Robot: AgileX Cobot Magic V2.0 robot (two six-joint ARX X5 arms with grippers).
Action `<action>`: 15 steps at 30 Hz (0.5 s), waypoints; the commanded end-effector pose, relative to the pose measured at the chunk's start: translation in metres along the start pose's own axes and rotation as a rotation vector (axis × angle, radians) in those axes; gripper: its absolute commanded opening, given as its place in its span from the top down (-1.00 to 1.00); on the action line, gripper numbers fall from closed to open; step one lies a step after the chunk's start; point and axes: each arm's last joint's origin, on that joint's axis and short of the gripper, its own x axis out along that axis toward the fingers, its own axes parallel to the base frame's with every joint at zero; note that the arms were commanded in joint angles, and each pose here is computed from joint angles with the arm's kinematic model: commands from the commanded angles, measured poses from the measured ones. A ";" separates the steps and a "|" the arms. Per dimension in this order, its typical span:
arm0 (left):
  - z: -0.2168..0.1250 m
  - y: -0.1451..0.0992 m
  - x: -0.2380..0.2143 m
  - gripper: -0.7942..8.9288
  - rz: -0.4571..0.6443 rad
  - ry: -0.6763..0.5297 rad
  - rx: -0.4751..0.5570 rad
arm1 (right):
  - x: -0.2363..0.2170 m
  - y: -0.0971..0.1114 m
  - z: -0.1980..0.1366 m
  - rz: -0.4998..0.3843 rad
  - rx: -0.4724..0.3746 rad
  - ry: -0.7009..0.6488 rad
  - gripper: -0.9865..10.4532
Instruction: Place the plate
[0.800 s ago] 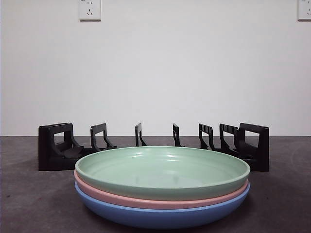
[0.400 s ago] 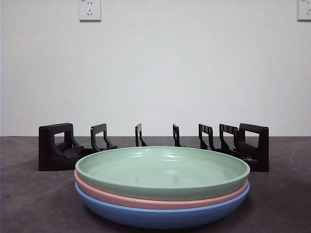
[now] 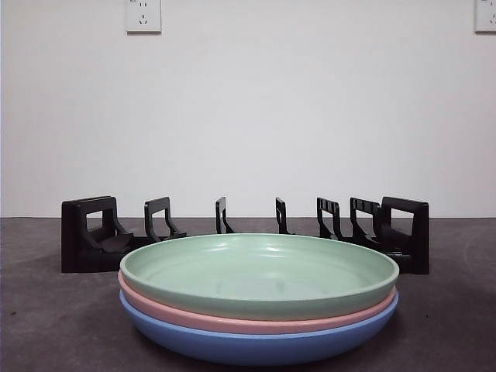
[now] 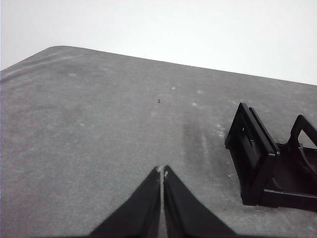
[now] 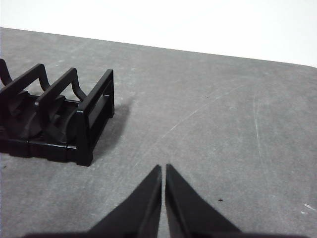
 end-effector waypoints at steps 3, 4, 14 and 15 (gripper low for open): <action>-0.005 0.001 0.002 0.82 -0.002 0.009 0.015 | 0.000 0.000 0.000 -0.006 0.006 -0.015 0.81; -0.005 0.001 0.002 0.82 -0.002 0.009 0.015 | 0.000 0.000 0.000 -0.005 0.006 -0.015 0.81; -0.005 0.001 0.002 0.82 -0.002 0.009 0.015 | 0.000 0.000 0.000 -0.006 0.006 -0.015 0.81; -0.005 0.001 0.002 0.82 -0.002 0.009 0.015 | 0.000 0.000 0.000 -0.006 0.006 -0.015 0.81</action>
